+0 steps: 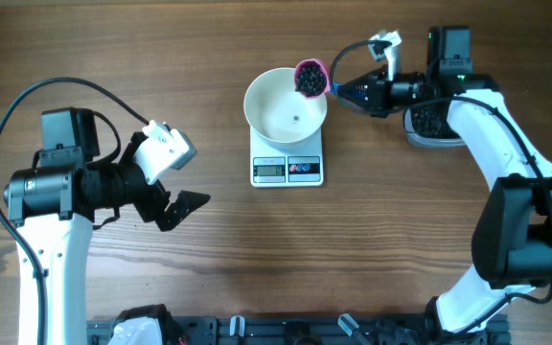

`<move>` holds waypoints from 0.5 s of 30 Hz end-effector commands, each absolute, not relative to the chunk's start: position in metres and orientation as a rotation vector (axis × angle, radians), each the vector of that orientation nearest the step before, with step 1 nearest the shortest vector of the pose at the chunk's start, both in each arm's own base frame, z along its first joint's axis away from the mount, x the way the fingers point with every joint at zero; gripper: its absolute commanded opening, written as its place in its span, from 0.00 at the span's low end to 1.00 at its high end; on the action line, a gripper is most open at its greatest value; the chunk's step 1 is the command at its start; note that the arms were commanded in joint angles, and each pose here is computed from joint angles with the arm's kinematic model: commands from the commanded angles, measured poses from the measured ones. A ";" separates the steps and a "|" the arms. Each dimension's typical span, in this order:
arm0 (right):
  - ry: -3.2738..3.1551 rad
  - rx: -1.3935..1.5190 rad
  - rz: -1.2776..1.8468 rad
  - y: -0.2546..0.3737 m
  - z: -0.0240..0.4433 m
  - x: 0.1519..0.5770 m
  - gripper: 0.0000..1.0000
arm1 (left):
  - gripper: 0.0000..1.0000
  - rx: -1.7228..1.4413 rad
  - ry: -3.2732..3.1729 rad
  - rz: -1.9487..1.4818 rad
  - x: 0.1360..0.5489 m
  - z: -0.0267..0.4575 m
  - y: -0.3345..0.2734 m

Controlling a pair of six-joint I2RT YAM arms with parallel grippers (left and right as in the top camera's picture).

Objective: Scoop item into bowl and weigh 150g on scale
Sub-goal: 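Carry the filled scoop left over the white bowl and tip it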

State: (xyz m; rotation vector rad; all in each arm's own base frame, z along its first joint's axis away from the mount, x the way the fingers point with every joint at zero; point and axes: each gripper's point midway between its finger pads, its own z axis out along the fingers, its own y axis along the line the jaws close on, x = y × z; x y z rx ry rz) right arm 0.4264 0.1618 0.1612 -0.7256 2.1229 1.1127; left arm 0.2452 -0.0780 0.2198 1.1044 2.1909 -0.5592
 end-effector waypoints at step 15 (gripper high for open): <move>2.102 -0.929 0.655 0.185 0.183 0.426 0.04 | 1.00 1.129 2.161 -0.534 0.245 0.225 -0.078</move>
